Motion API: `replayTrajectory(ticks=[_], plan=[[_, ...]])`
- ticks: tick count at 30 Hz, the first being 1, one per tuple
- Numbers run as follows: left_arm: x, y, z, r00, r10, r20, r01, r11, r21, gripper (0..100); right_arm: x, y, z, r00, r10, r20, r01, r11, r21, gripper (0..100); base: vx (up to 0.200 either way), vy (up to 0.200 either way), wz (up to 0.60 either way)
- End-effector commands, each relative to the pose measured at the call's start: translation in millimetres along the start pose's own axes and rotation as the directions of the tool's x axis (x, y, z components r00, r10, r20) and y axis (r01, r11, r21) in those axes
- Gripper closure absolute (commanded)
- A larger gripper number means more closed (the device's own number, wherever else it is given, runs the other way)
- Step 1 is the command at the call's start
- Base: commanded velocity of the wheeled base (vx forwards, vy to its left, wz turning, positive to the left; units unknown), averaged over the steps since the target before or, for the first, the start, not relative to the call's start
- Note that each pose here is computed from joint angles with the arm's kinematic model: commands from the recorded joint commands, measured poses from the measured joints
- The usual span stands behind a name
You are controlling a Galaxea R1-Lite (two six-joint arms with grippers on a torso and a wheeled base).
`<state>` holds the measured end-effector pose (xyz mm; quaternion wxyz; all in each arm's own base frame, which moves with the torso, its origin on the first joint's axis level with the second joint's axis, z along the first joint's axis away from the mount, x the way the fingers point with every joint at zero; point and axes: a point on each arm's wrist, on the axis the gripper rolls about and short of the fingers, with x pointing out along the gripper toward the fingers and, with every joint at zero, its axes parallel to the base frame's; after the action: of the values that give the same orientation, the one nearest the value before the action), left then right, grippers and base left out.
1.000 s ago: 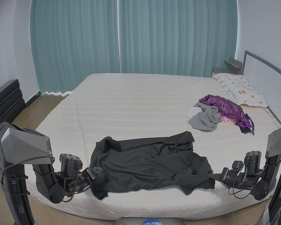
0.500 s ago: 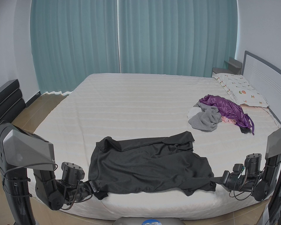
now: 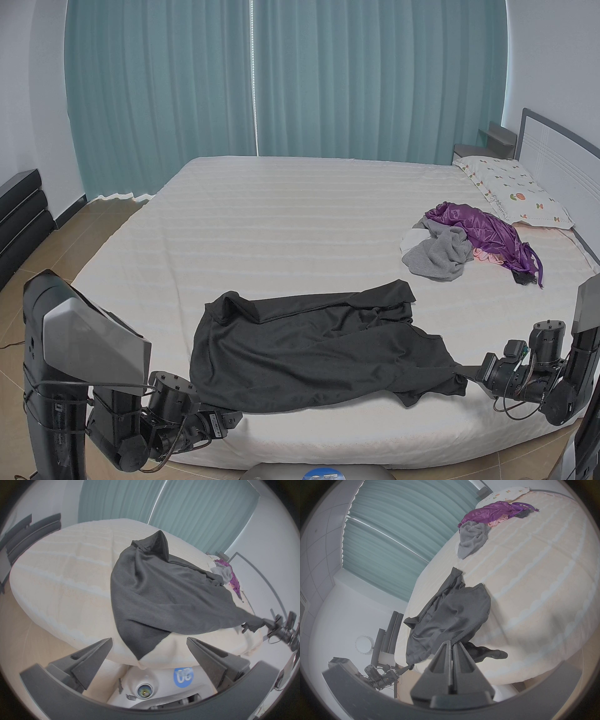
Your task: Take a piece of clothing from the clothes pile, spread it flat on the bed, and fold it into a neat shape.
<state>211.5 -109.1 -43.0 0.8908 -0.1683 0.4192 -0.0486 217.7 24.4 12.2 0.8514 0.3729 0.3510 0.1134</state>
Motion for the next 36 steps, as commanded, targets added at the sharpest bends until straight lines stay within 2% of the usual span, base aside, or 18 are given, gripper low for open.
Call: replayTrajectory(ticks=[1, 6, 7, 12, 14, 15, 18, 20, 25, 29, 31, 33, 34, 35, 36], plan=[[10, 5, -12, 0.998, 0.043, -0.037, -0.041, 0.998, 0.04, 0, -6, 4, 6, 0.999, 0.018, 0.036, -0.018, 1.0, -0.008, 100, 0.0, 0.0, 0.0], [12, 7, -8, 0.998, 0.063, -0.018, -0.062, 0.995, 0.073, 0, -5, 4, 6, 0.999, 0.019, 0.036, -0.019, 1.0, -0.002, 100, 0.0, 0.0, 0.0], [15, 13, -3, 0.994, 0.109, 0.011, -0.11, 0.99, 0.088, 0, -5, 3, 6, 0.999, 0.019, 0.038, -0.019, 1.0, -0.002, 100, 0.0, 0.0, 0.0], [22, 30, 16, 0.976, 0.199, 0.093, -0.205, 0.976, 0.067, 0, -6, 3, 7, 0.999, 0.015, 0.046, -0.015, 1.0, 0.001, 100, 0.0, 0.0, 0.0], [22, 33, 18, 0.972, 0.214, 0.102, -0.221, 0.973, 0.063, 0, -7, 2, 8, 0.999, 0.015, 0.047, -0.015, 1.0, 0.002, 100, 0.0, 0.0, 0.0], [22, 46, 29, 0.951, 0.277, 0.141, -0.286, 0.957, 0.054, 0, -7, 1, 9, 0.999, 0.011, 0.053, -0.011, 1.0, 0.006, 100, 0.0, 0.0, 0.0], [22, 56, 38, 0.932, 0.321, 0.171, -0.332, 0.943, 0.037, 0, -7, 0, 9, 0.999, 0.008, 0.052, -0.009, 1.0, 0.008, 100, 0.0, 0.0, 0.0], [16, 67, 54, 0.907, 0.356, 0.225, -0.364, 0.932, -0.007, 0, -6, 0, 8, 0.999, 0.005, 0.049, -0.006, 1.0, 0.01, 100, 0.0, 0.0, 0.0], [-10, 72, 81, 0.871, 0.363, 0.331, -0.361, 0.93, -0.069, 0, -7, -1, 8, 0.999, 0.004, 0.049, -0.005, 1.0, 0.013, 100, 0.0, 0.0, 0.0], [-30, 72, 95, 0.846, 0.354, 0.398, -0.352, 0.932, -0.083, 0, -8, -1, 7, 0.999, 0.003, 0.045, -0.003, 1.0, 0.016, 100, 0.0, 0.0, 0.0], [-31, 71, 92, 0.857, 0.343, 0.386, -0.342, 0.937, -0.072, 0, -8, -2, 7, 0.999, 0.0, 0.041, -0.001, 1.0, 0.018, 100, 0.0, 0.0, 0.0], [-30, 69, 85, 0.879, 0.316, 0.357, -0.32, 0.946, -0.05, 0, -8, -2, 6, 0.999, -0.002, 0.039, 0.001, 1.0, 0.019, 100, 0.0, 0.0, 0.0], [-26, 63, 79, 0.906, 0.272, 0.326, -0.279, 0.96, -0.025, 0, -8, -3, 6, 0.999, -0.005, 0.036, 0.004, 1.0, 0.021, 100, 0.0, 0.0, 0.0], [-24, 62, 76, 0.914, 0.261, 0.31, -0.269, 0.963, -0.02, 0, -8, -3, 6, 0.999, -0.005, 0.036, 0.004, 1.0, 0.021, 100, 0.0, 0.0, 0.0], [-15, 58, 67, 0.935, 0.233, 0.266, -0.236, 0.972, -0.024, 0, -8, -3, 6, 0.999, -0.005, 0.036, 0.004, 1.0, 0.021, 100, 0.0, 0.0, 0.0]])
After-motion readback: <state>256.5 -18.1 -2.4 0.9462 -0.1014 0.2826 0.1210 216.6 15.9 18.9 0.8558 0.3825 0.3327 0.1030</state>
